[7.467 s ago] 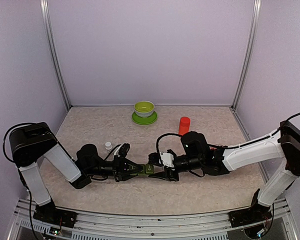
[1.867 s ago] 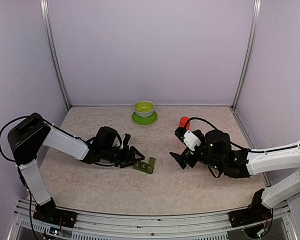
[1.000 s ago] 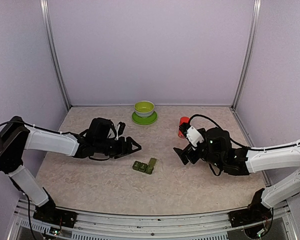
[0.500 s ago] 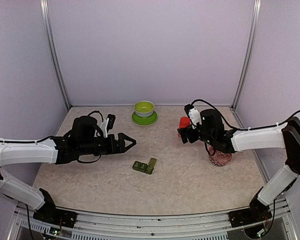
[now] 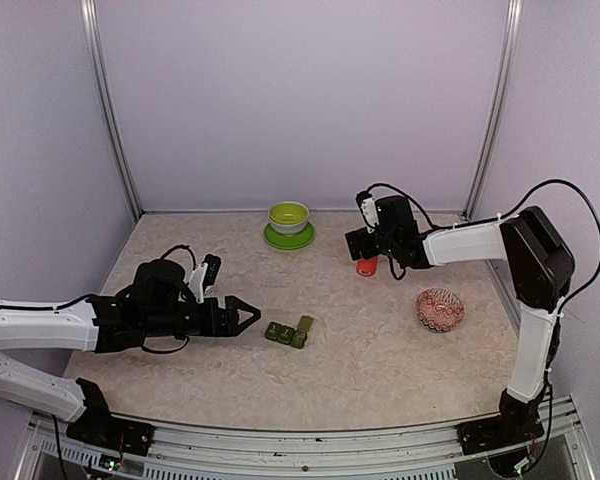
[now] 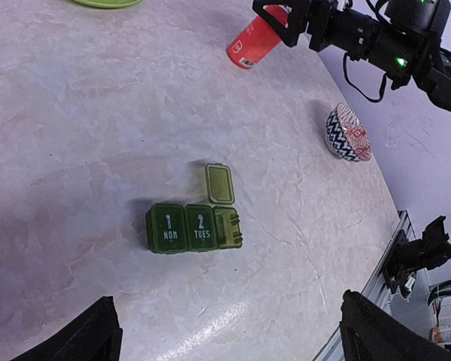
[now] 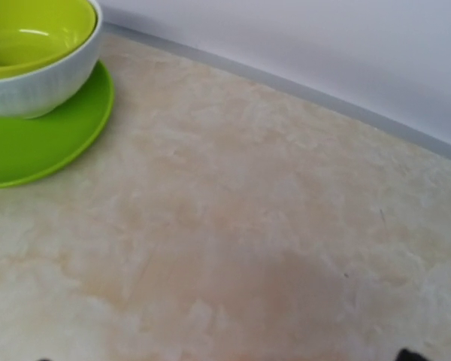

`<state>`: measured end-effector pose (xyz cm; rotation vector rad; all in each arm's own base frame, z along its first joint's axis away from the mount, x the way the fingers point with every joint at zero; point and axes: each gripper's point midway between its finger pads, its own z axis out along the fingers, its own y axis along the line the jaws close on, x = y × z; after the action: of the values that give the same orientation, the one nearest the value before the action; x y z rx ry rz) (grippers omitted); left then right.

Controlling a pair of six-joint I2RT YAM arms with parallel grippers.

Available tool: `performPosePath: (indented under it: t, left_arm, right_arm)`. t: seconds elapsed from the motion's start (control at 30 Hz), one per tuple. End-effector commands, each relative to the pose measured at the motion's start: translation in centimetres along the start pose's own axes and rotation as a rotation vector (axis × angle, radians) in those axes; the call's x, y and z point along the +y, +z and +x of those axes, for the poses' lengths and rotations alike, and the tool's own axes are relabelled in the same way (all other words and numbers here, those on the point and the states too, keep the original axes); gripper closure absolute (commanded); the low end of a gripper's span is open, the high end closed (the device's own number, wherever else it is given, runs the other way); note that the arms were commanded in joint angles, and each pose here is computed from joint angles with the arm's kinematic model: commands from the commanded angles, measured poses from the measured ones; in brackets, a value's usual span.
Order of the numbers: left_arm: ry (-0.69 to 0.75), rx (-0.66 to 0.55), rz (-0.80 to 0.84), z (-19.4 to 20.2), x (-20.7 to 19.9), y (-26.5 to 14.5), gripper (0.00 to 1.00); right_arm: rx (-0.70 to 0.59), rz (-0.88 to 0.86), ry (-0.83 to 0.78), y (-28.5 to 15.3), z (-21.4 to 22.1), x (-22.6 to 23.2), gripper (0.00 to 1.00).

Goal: Sort the pills into containers
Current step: Pick up the pill bottle from the center of the board.

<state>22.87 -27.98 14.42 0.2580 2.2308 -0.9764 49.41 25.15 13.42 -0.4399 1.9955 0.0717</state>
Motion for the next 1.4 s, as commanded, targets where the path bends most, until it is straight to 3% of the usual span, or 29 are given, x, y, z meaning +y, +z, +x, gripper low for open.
performPosePath:
  t: [0.0,0.3,0.47,0.67,1.0,1.37]
  left_arm:
    - [-0.010,0.006,0.001,0.9,0.3,0.4,0.01]
    - [-0.020,0.044,0.000,2.1,0.8,1.7,0.01]
    - [-0.026,0.051,0.011,2.4,0.5,2.0,0.01]
    - [-0.032,0.058,0.008,2.8,0.6,2.1,0.01]
    - [-0.014,0.040,-0.007,2.4,0.7,1.8,0.01]
    - [0.022,-0.077,-0.012,0.0,0.3,-0.9,0.01]
  right_arm:
    - [0.063,0.026,-0.006,1.9,1.5,-0.5,0.06]
    - [0.074,0.066,-0.015,1.0,3.3,-1.4,0.15]
    - [0.055,0.028,-0.011,0.7,3.3,-0.8,0.37]
    - [0.047,-0.009,-0.009,0.7,3.7,-0.1,0.49]
    - [-0.001,-0.178,-0.013,-3.0,2.0,2.3,0.57]
    - [-0.091,-0.375,-0.071,-13.8,1.1,7.0,0.56]
